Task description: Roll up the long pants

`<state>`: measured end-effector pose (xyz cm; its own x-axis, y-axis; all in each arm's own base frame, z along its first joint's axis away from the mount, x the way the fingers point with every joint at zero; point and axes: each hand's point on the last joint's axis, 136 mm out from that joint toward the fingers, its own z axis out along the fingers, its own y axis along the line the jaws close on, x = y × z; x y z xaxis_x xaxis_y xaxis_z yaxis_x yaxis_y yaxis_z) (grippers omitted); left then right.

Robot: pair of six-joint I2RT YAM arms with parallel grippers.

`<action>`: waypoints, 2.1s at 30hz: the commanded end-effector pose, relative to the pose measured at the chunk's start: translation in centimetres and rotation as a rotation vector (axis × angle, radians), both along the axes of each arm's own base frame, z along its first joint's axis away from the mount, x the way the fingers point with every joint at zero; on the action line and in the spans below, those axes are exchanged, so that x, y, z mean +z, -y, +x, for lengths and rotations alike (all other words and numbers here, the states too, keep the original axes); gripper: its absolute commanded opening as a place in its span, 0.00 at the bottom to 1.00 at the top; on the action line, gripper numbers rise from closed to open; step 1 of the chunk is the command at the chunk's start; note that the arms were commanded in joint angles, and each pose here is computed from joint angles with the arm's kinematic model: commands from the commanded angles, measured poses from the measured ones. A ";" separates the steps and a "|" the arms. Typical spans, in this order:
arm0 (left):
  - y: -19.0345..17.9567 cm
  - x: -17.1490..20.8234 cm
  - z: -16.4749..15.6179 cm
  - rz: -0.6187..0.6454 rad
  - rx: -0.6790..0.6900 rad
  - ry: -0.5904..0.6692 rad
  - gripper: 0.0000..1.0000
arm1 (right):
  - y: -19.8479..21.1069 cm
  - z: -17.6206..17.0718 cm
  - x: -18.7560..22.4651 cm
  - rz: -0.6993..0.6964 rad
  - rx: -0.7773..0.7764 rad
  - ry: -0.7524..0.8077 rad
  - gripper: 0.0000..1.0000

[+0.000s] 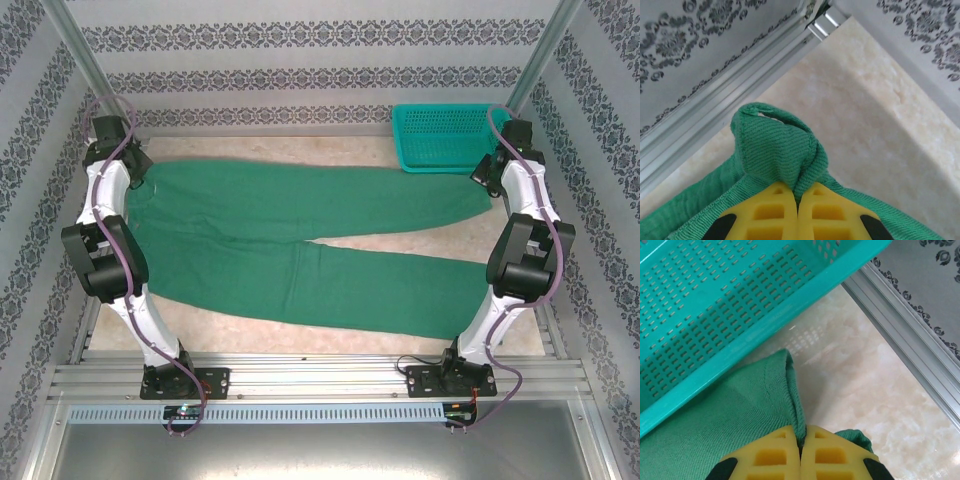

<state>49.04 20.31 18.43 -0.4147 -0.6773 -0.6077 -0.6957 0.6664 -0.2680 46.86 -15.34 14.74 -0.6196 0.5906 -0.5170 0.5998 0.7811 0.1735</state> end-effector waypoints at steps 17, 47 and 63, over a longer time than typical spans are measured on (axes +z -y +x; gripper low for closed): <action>-3.5 2.4 -10.3 0.099 0.284 0.159 0.00 | 2.4 -10.5 6.8 -0.209 -0.235 0.450 0.00; -0.3 1.8 -15.7 0.039 0.353 0.171 0.67 | -2.6 -21.0 5.9 -0.186 -0.333 0.521 0.85; 17.7 -6.7 -15.4 -0.144 -0.412 -0.211 0.07 | -27.1 -14.0 -3.0 -0.052 0.659 -0.038 0.00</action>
